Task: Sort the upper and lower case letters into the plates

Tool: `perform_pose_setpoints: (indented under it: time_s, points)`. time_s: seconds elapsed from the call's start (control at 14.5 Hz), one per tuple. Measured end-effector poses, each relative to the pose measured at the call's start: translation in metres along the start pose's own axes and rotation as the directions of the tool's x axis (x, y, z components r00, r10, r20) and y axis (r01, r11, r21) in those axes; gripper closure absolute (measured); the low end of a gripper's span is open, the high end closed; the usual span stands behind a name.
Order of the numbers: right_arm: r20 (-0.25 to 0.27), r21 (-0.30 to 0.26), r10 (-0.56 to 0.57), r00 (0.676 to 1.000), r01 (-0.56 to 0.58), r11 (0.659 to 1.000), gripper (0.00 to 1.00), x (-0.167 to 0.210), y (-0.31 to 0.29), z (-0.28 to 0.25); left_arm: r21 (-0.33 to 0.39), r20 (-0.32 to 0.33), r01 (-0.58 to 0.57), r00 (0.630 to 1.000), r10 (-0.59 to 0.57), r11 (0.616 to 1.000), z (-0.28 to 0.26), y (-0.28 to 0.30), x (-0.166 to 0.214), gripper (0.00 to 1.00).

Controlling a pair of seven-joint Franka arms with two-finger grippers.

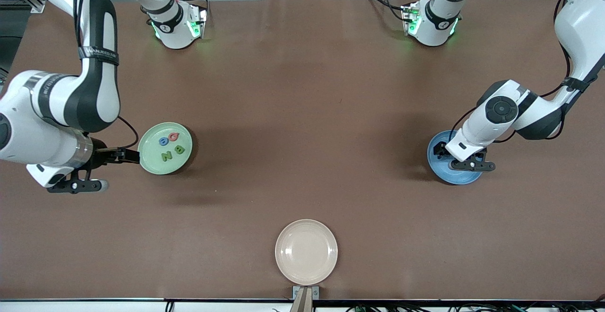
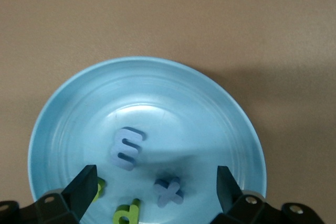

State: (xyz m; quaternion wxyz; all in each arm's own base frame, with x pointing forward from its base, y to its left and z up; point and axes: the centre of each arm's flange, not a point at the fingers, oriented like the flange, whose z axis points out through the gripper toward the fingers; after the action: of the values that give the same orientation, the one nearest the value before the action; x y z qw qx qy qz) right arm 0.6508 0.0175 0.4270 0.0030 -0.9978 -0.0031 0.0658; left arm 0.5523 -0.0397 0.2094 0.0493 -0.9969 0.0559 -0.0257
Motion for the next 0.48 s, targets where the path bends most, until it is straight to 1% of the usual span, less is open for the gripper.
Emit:
perform_pose_setpoints:
  time_s: [0.07,0.14,0.28,0.48]
  points:
    - [0.004,-0.002,0.021,1.0,-0.021,1.0,0.0,0.001,0.006,-0.007,0.0,-0.002,0.002,1.0,-0.002,1.0,-0.001,-0.001,0.001,0.0]
    - [0.023,0.003,0.038,0.999,-0.038,0.999,0.0,0.001,0.013,-0.014,0.0,-0.004,0.003,1.0,-0.003,1.0,-0.001,-0.001,0.002,0.0]
    - [0.051,-0.011,0.055,0.997,-0.055,0.998,0.0,0.005,0.021,-0.028,0.0,-0.011,0.005,1.0,-0.005,1.0,-0.004,-0.002,0.004,0.0]
    - [0.053,-0.03,0.05,0.997,-0.049,0.998,0.0,0.009,0.02,-0.038,-0.005,-0.011,0.011,1.0,-0.011,1.0,-0.006,-0.002,0.006,0.0]
